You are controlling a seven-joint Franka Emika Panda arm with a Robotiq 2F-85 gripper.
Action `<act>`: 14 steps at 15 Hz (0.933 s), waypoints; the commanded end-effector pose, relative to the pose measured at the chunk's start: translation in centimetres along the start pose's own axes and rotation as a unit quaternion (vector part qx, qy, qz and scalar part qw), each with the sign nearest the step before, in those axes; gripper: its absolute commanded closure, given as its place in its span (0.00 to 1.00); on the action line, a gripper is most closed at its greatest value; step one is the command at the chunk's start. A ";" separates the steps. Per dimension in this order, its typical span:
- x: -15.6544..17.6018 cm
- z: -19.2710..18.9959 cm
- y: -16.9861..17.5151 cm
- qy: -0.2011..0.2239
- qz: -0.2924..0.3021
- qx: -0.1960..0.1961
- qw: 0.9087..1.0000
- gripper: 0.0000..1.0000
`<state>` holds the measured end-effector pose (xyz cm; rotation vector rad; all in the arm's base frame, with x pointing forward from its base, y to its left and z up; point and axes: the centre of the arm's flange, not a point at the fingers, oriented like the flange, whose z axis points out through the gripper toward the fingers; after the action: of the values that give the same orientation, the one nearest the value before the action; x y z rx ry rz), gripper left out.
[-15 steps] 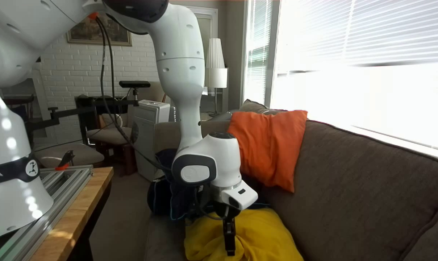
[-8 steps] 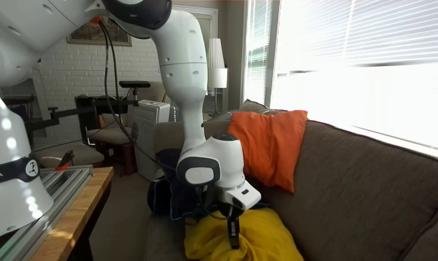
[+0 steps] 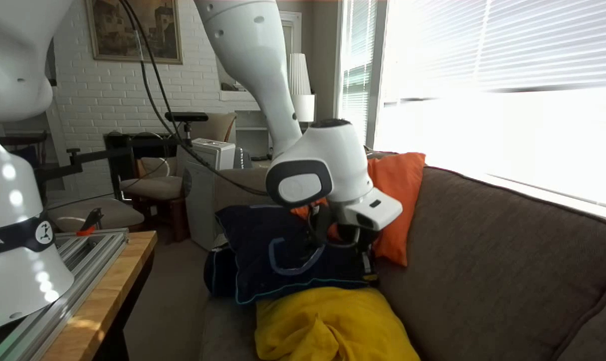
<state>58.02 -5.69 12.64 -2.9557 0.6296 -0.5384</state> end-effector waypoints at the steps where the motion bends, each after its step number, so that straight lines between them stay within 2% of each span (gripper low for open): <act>1: 0.5 -3.9 0.3 -0.018 0.013 0.006 1.000 0.73; 5: -1.7 -2.3 -0.6 -0.098 0.002 -0.024 0.995 0.47; 8: -3.2 -0.1 0.1 -0.117 -0.008 -0.053 0.992 0.26; 11: -5.7 2.9 0.6 -0.139 -0.019 -0.055 0.989 0.04; 14: -8.9 6.5 0.6 -0.167 -0.031 -0.062 0.983 0.00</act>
<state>53.28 -3.72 7.63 -3.0682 0.5758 -0.0519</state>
